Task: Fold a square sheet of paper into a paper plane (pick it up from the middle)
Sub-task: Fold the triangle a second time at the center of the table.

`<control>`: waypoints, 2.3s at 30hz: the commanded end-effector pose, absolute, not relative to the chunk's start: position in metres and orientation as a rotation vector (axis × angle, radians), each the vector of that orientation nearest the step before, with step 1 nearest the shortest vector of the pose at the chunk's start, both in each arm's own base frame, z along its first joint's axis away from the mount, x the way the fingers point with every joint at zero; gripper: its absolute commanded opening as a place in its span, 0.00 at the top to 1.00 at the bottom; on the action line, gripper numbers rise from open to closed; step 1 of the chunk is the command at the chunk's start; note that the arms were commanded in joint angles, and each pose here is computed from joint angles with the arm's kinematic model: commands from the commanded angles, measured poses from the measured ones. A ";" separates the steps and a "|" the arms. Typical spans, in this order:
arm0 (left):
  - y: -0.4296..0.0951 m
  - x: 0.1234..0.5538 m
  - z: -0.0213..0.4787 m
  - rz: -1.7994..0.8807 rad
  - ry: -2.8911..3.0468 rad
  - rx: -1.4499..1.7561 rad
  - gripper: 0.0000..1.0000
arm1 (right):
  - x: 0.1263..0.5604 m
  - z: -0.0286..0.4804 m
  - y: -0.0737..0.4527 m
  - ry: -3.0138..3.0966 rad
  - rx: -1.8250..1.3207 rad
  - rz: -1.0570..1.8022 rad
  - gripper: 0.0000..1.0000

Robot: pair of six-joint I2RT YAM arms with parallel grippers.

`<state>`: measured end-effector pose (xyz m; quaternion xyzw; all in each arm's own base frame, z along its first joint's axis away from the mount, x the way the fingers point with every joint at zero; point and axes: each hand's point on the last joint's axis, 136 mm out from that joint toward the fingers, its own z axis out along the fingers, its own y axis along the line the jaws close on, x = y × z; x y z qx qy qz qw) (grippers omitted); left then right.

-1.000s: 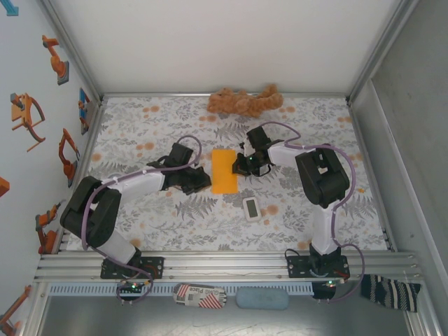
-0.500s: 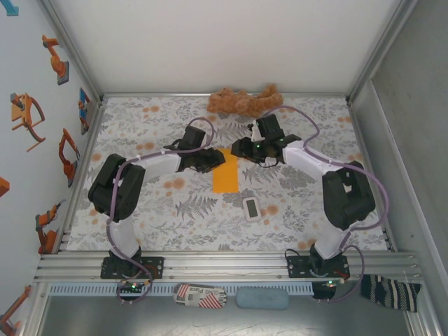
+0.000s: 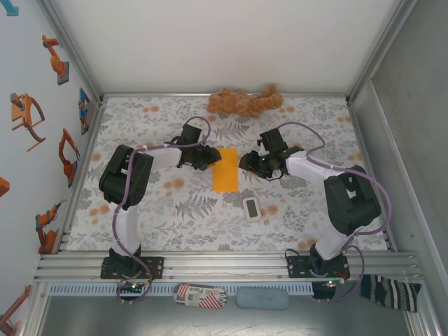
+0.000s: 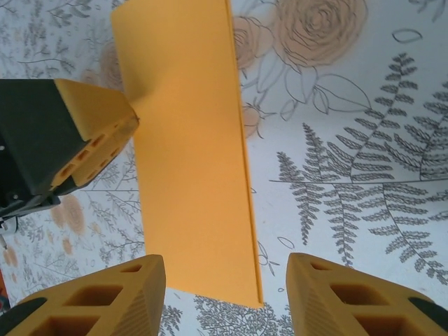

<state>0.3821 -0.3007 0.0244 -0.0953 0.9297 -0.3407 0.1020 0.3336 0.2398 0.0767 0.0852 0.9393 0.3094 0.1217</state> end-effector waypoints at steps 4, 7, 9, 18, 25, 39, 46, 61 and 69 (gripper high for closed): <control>-0.271 0.364 -0.019 -0.796 2.881 -0.504 0.64 | 0.317 0.074 0.237 2.782 0.333 0.930 0.53; -0.266 0.365 -0.023 -0.765 2.877 -0.571 0.64 | 0.308 0.067 0.246 2.807 0.338 0.978 0.53; -0.262 0.365 -0.024 -0.745 2.868 -0.614 0.64 | 0.305 0.065 0.253 2.811 0.336 1.022 0.54; -0.261 0.366 -0.028 -0.784 2.855 -0.696 0.65 | 0.298 0.048 0.256 2.849 0.361 0.981 0.59; -0.256 0.360 -0.035 -0.755 2.873 -0.716 0.65 | 0.292 0.034 0.261 2.906 0.339 0.970 0.59; -0.259 0.358 -0.042 -0.776 2.894 -0.716 0.65 | 0.290 0.027 0.268 2.911 0.282 0.986 0.64; -0.259 0.357 -0.041 -0.782 2.893 -0.714 0.65 | 0.296 0.038 0.276 2.849 0.273 1.062 0.68; -0.260 0.357 -0.042 -0.786 2.898 -0.705 0.65 | 0.317 0.046 0.286 2.726 0.222 1.121 0.67; -0.260 0.357 -0.043 -0.786 2.903 -0.706 0.65 | 0.331 0.050 0.289 2.681 0.189 1.128 0.57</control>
